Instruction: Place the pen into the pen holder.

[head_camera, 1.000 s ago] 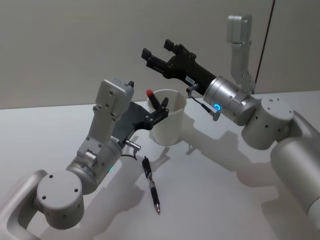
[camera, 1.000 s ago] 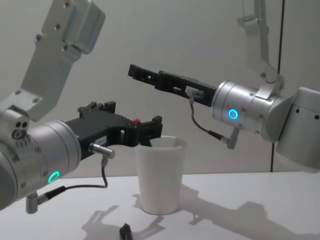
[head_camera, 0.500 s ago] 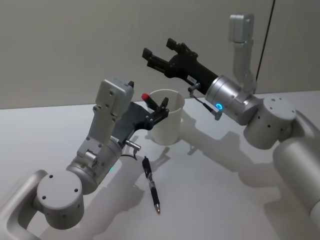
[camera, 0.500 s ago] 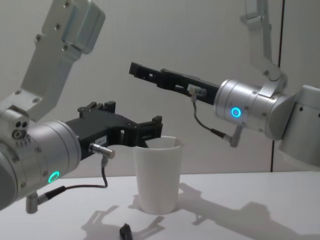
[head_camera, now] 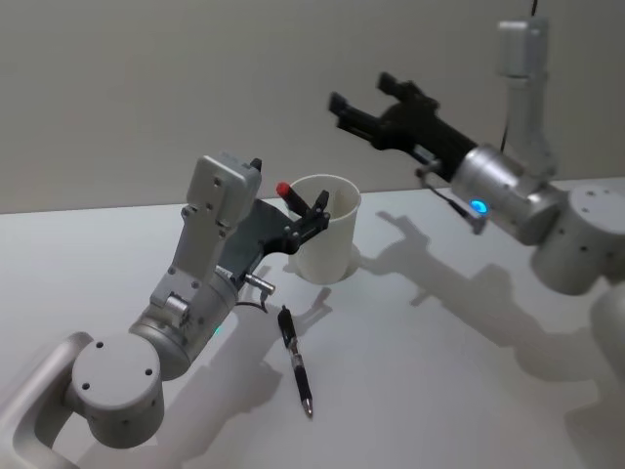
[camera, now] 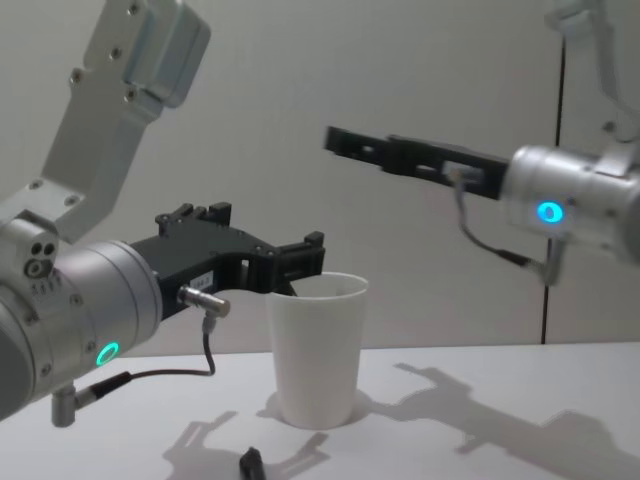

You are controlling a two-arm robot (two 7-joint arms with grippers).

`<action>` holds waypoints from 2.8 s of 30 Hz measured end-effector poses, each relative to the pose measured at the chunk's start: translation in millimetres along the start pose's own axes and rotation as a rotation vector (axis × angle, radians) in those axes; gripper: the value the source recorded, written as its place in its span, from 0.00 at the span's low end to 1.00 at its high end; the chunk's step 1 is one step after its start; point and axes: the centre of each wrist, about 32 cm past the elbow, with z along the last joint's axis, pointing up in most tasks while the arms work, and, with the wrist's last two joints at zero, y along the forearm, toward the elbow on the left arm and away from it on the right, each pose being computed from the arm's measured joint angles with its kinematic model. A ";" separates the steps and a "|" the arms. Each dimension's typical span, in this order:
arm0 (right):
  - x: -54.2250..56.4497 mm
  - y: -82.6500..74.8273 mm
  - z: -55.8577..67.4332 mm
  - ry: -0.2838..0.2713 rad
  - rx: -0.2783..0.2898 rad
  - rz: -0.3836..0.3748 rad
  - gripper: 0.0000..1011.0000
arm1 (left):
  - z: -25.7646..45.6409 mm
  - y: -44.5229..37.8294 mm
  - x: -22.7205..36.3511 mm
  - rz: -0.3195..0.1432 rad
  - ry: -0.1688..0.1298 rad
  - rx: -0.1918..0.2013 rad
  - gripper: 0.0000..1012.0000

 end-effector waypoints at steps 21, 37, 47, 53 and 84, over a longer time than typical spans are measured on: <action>13.0 -60.0 12.5 -0.037 -0.075 -0.170 0.99 | 0.0 0.0 0.0 0.000 0.000 0.000 0.99; -8.0 -92.8 -3.6 -0.079 -0.089 -0.249 0.99 | 0.0 0.0 0.0 0.000 0.000 0.000 0.99; -23.9 -115.4 -11.4 -0.110 -0.097 -0.301 0.99 | 0.0 0.0 0.0 0.000 0.000 0.000 0.99; -33.3 -127.4 -14.9 -0.126 -0.100 -0.328 0.99 | 0.0 0.0 0.0 0.000 0.000 0.000 0.99; -70.9 -171.1 -20.3 -0.189 -0.109 -0.423 0.99 | 20.4 23.4 2.1 0.041 0.143 0.198 0.99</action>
